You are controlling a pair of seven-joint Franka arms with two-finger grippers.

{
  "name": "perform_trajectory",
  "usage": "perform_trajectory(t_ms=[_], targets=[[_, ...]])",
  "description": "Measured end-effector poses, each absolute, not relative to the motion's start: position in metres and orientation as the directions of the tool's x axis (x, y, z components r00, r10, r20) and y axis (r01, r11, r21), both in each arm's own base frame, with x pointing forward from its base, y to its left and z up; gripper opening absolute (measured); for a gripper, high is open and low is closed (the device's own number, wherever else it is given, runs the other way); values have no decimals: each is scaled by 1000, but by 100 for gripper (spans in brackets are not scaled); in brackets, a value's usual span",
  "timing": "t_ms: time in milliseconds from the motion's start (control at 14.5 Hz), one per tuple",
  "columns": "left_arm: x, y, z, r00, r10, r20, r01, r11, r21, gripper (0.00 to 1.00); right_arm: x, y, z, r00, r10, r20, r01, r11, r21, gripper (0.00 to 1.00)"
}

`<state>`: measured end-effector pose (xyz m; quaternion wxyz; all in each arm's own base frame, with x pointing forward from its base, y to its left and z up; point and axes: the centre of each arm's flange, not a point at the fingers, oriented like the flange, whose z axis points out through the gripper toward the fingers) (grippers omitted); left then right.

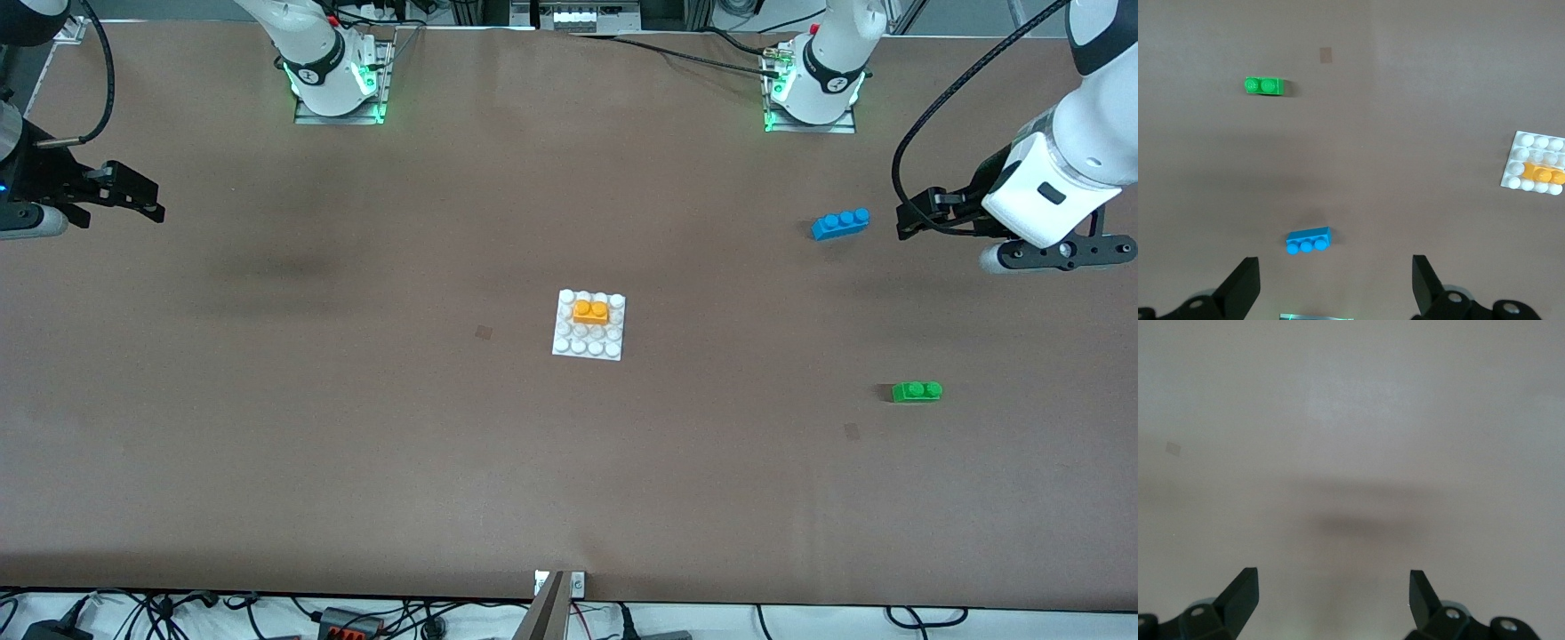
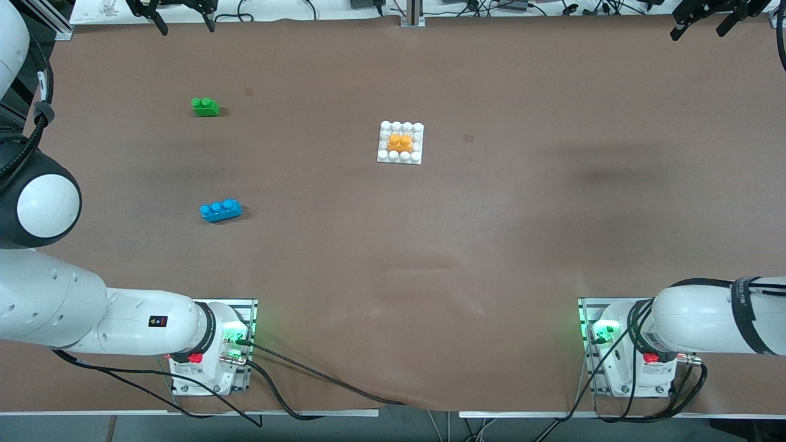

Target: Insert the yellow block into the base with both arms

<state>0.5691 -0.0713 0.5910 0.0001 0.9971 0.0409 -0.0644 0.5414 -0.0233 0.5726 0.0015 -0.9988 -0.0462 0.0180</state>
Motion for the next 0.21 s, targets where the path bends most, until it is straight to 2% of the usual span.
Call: perform_trajectory(t_ms=[206], targets=[[569, -70, 591, 988, 84, -129, 84, -996, -3, 100, 541, -23, 573, 995, 92, -36, 91, -996, -5, 100]])
